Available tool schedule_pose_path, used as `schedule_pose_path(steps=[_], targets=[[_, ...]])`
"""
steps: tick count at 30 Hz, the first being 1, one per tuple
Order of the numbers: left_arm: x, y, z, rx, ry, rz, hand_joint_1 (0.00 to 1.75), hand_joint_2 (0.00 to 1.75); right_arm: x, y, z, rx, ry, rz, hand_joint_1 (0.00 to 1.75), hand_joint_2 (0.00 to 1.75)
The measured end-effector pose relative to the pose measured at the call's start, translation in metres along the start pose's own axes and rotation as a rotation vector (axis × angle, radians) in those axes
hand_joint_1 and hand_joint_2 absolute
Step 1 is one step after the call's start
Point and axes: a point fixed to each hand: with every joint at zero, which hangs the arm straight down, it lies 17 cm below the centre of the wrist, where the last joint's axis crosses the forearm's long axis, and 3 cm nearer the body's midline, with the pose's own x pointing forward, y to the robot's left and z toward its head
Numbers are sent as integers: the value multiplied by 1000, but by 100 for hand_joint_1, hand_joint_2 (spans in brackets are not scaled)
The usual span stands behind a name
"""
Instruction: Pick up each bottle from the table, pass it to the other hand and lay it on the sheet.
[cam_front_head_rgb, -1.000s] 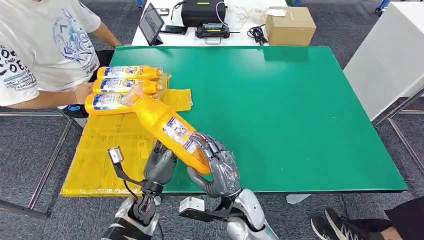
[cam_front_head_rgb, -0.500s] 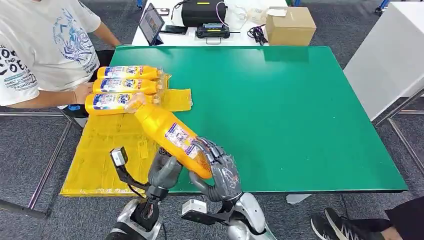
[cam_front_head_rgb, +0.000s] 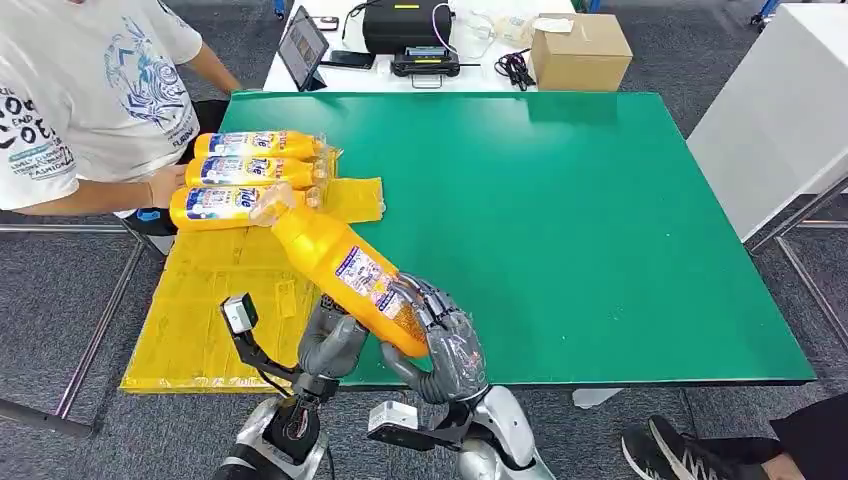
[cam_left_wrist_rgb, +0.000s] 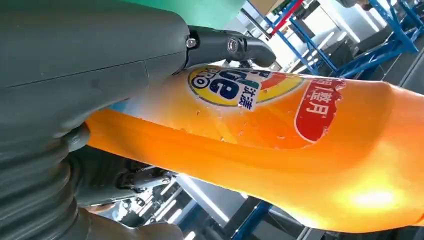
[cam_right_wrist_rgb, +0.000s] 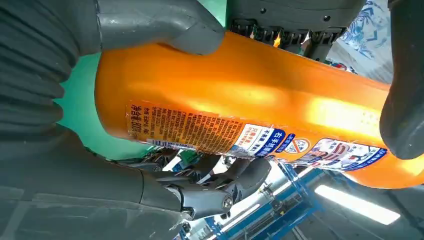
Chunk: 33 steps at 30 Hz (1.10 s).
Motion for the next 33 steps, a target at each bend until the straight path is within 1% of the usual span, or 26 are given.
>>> schedule_pose_path(steps=[13, 14, 15, 16, 17, 22, 33], targets=[[-3, 11, 0, 49, -4, -111, 0, 175, -2, 5, 3, 20, 15, -23, 175, 175], [-3, 12, 0, 51, -5, -115, 5, 175, -3, 6, 3, 24, 16, -24, 175, 175], [-3, 12, 0, 52, -4, -117, 68, 175, -3, 7, 3, 25, 18, -25, 175, 175], [-2, 13, 0, 54, -4, -124, 150, 175, -4, 7, 4, 27, 20, -27, 175, 175], [-2, 13, 0, 56, -4, -134, 175, 175, -4, 8, 4, 29, 21, -28, 175, 175], [-1, 18, 0, 72, -5, -174, 175, 175, -6, 12, 6, 43, 28, -35, 175, 175], [-2, 30, 2, 91, 8, -195, 175, 175, -10, 25, 8, 91, 27, -36, 175, 175]])
